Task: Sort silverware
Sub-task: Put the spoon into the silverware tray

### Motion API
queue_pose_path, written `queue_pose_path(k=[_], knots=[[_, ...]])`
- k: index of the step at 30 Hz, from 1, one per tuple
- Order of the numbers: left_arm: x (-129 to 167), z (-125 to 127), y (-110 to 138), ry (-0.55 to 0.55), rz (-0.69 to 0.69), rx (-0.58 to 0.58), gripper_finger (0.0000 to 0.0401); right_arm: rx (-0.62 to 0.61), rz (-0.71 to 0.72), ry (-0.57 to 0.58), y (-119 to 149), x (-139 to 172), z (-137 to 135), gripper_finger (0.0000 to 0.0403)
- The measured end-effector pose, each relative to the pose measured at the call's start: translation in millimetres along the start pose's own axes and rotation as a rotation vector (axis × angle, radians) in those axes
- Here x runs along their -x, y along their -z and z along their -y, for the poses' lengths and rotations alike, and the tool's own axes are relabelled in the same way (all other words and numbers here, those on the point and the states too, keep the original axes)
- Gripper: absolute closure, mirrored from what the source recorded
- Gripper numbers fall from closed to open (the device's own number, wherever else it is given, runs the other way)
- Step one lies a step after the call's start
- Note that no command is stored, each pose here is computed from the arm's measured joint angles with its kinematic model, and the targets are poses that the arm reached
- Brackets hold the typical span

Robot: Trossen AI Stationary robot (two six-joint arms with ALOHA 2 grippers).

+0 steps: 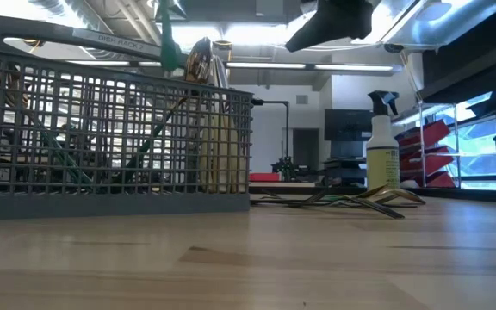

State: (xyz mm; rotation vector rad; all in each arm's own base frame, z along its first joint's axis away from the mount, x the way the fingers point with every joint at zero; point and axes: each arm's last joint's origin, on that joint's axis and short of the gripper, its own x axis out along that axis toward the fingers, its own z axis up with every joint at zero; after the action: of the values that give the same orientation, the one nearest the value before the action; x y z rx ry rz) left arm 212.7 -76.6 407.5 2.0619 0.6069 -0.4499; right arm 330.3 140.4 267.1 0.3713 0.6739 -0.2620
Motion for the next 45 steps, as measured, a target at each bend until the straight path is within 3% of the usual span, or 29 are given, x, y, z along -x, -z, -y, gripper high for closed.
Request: queue_pose_path(k=[10, 28, 40, 45], knots=[[-31, 7, -7, 0.17, 0.033, -0.056, 0.0401, 0.0, 0.055, 0.08, 2, 2, 1, 0.0006], [-74, 7, -39, 0.324, 0.109, -0.152, 0.0401, 0.008, 0.048, 0.141, 14, 5, 0, 0.0006], [-86, 22, -43, 0.384, 0.13, -0.122, 0.0401, 0.004, 0.053, 0.164, 15, 5, 1, 0.0006], [-94, 26, -47, 0.359, 0.163, -0.1, 0.0401, 0.004, 0.053, 0.164, 15, 5, 1, 0.0006]])
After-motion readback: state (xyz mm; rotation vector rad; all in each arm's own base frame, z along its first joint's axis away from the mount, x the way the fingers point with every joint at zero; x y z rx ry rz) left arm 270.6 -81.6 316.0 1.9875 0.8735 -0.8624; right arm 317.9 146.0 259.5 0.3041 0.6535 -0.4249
